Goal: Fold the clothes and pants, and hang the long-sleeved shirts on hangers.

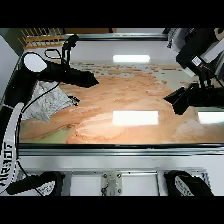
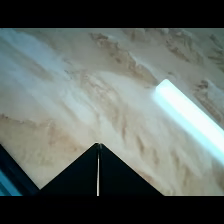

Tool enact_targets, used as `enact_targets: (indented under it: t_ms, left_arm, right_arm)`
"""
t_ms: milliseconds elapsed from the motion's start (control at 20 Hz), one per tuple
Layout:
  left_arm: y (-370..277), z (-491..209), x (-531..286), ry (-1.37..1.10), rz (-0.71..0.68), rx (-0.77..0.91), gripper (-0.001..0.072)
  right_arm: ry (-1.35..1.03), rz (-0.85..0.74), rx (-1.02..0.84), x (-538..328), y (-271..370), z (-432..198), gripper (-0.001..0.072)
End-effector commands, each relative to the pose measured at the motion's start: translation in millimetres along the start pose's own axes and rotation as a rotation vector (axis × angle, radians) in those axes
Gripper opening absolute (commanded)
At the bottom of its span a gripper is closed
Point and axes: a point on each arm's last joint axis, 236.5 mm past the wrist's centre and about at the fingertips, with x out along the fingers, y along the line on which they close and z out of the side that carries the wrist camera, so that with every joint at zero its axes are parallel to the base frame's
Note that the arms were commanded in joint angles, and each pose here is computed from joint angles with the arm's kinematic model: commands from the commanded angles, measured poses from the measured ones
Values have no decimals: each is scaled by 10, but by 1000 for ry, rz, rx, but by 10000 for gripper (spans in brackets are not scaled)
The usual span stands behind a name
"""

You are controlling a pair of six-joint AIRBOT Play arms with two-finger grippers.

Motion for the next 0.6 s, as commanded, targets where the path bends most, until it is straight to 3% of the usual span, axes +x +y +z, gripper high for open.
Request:
enact_targets:
  t_ms: [0,550]
  left_arm:
    - [3,5,-3,-1,1,0,11]
    - [59,228,-13,-96,26,2,13]
  right_arm:
    - [0,1,0,2,2,1,25]
    - [0,1,0,2,2,1,25]
